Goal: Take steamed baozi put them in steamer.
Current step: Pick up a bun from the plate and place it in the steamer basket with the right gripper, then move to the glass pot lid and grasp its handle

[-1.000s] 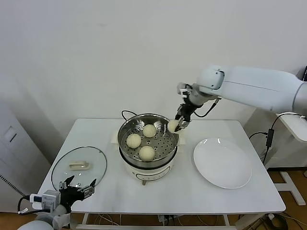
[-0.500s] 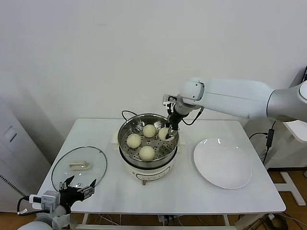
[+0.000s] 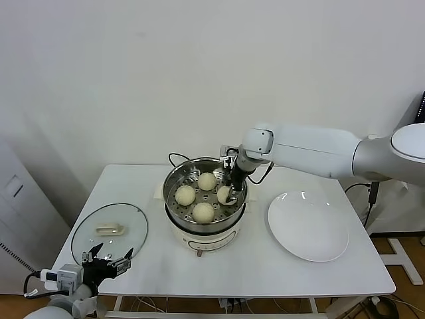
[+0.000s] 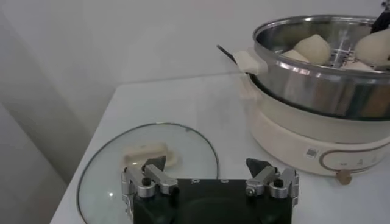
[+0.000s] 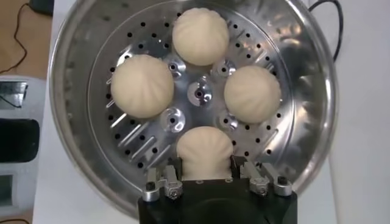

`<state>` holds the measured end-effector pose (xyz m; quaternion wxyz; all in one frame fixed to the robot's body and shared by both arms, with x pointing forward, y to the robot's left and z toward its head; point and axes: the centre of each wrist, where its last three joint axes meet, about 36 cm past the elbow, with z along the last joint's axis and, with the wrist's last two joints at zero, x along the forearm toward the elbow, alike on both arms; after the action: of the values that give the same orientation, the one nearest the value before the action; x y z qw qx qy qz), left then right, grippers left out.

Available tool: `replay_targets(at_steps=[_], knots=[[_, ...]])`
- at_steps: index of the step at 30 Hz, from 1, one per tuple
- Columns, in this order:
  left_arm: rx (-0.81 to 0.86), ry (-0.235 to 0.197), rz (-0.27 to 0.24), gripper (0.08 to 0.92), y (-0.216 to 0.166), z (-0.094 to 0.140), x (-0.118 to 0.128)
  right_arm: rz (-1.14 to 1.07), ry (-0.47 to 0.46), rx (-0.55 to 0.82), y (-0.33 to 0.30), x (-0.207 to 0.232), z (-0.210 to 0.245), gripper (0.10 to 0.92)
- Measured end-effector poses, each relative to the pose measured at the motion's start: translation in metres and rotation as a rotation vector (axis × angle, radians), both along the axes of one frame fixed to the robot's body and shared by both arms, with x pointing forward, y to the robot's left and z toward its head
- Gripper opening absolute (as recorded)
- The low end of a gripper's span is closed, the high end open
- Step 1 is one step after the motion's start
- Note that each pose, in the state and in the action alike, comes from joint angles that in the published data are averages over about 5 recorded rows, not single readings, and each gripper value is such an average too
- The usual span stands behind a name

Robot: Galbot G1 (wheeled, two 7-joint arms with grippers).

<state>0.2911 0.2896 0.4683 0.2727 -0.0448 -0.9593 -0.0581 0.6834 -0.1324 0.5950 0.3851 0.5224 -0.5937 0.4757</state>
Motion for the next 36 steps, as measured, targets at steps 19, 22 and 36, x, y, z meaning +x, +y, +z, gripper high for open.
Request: replay_targets(at_steps=[19, 22, 36], knots=[[-0.014, -0.010, 0.027, 0.823, 0.002, 0.001, -0.001, -0.136, -0.056, 0.266, -0.048, 0.010, 0.043, 0.823], [-0.018, -0.023, 0.035, 0.823, 0.003, 0.002, 0.001, -0.173, -0.112, 0.388, -0.065, 0.010, 0.048, 0.823], [-0.027, -0.072, 0.031, 0.823, 0.009, 0.006, 0.010, -0.483, -0.472, 0.990, -0.155, -0.025, -0.001, 0.823]])
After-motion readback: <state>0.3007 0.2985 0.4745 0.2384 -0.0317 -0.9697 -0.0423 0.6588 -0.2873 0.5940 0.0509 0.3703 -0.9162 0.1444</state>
